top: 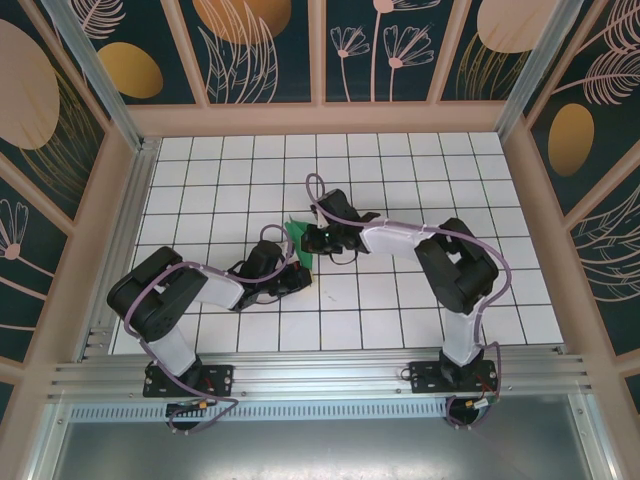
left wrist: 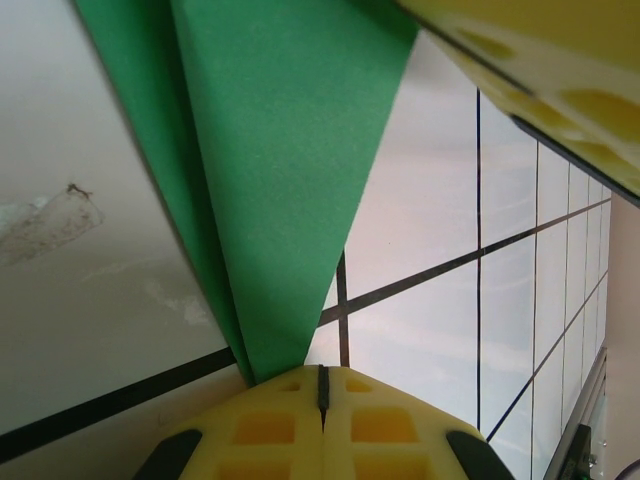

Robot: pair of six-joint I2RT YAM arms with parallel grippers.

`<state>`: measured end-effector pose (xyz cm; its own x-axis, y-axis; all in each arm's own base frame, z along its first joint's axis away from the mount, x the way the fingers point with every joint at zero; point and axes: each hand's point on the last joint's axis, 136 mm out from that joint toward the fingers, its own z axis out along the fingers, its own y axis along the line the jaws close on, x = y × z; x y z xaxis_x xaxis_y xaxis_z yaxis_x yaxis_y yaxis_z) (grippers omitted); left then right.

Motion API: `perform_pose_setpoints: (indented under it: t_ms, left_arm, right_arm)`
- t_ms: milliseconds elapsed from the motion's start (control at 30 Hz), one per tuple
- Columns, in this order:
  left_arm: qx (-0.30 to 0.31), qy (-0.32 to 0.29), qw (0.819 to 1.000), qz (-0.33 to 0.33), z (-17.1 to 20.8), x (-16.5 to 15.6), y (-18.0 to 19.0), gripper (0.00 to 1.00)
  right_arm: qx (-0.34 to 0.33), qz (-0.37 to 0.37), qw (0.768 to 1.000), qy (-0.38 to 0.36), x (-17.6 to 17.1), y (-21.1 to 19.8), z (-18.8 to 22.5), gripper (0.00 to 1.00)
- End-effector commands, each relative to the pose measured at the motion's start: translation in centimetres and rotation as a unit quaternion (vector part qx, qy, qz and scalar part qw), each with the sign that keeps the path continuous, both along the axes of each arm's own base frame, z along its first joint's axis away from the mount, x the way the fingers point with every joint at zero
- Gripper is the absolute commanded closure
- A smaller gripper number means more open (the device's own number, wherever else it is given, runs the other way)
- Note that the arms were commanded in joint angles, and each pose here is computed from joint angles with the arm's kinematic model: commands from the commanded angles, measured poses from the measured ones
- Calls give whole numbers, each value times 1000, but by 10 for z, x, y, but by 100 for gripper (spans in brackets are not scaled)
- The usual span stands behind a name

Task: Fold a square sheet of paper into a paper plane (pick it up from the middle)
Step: Fold the wing for the fifth time at the center of the table.

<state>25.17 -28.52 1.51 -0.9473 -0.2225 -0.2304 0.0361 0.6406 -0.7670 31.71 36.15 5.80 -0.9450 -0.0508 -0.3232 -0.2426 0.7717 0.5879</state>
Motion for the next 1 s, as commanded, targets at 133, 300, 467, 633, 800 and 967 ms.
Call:
perform_pose_setpoints:
  t_ms: [133,300,467,633,800,967]
  left_arm:
    - [62,74,995,-4,-46,-29,19,100]
    - [61,74,995,-5,-46,-29,19,100]
    - [61,74,995,-6,-46,-29,18,100]
    - [59,74,995,-7,-46,-29,18,100]
    - [59,74,995,-7,-46,-29,18,100]
    - [55,73,996,-5,-42,-28,17,99]
  right_arm:
    - [-31,-18,999,13,7,-6,-21,92]
    - [-41,-26,999,16,7,-10,-28,92]
    - [-46,-28,998,19,9,-13,-33,92]
    - [-46,-21,998,25,10,-11,-38,92]
    - [-50,-19,998,34,8,-13,-45,92]
    - [-61,-22,997,42,6,-17,-52,93]
